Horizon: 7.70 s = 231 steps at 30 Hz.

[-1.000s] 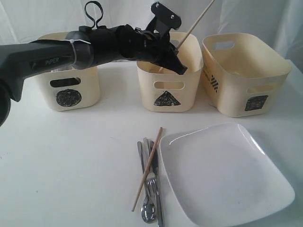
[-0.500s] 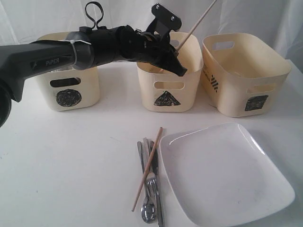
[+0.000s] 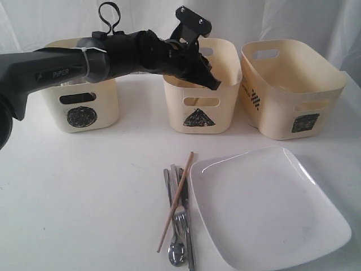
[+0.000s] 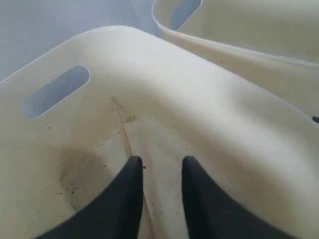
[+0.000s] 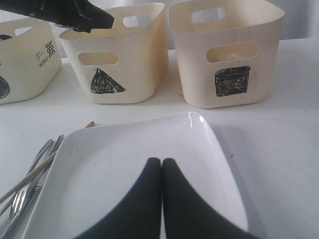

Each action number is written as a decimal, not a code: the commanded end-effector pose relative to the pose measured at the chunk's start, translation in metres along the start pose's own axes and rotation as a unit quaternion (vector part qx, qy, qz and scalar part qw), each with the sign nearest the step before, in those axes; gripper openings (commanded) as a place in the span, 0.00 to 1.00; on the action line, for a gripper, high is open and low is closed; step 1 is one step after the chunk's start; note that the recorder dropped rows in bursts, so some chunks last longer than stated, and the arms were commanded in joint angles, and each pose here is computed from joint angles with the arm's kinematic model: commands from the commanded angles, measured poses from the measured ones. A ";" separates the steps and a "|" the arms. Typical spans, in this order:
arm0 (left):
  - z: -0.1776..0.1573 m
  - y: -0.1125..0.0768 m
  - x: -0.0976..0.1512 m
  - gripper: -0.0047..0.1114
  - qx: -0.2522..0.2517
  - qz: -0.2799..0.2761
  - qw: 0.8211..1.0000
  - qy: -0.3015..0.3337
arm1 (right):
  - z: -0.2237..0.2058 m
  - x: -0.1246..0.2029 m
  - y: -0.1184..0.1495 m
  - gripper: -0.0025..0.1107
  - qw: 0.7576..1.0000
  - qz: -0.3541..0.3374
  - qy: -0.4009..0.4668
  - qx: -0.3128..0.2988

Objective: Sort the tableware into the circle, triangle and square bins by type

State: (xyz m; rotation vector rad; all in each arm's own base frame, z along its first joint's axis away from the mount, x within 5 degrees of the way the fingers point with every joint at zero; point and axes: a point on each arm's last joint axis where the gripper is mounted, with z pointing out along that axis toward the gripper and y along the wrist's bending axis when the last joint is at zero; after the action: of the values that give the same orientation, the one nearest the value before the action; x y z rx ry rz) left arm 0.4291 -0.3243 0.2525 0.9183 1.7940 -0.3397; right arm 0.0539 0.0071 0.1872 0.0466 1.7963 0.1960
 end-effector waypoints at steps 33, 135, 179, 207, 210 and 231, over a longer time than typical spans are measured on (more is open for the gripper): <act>-0.169 -0.062 0.102 0.21 0.160 -0.104 0.937 0.291 | 0.000 0.001 0.000 0.02 1.000 0.002 -0.006 -0.001; -0.141 -0.057 0.128 0.04 0.097 -0.165 0.922 0.335 | 0.000 0.001 0.000 0.02 1.000 0.002 -0.006 -0.001; -0.005 -0.022 0.006 0.44 -0.020 -0.075 0.997 -0.028 | 0.000 0.001 0.000 0.02 1.000 0.004 -0.006 -0.001; -0.094 -0.023 0.030 0.42 0.012 -0.077 0.974 0.213 | 0.000 0.001 0.000 0.02 1.000 0.004 -0.006 -0.001; -0.093 -0.016 0.030 0.42 0.003 -0.080 0.977 0.199 | 0.000 0.001 0.000 0.02 1.000 0.004 -0.006 -0.001; -0.163 -0.009 -0.033 0.37 0.000 -0.078 0.985 0.154 | 0.000 0.001 0.000 0.02 1.000 0.004 -0.006 -0.001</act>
State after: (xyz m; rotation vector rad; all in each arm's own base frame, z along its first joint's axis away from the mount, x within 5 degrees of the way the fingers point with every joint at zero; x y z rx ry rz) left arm 0.3385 -0.2547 0.3303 0.8472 2.1097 -0.3028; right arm 0.0539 0.0071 0.1872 0.0519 1.7963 0.2003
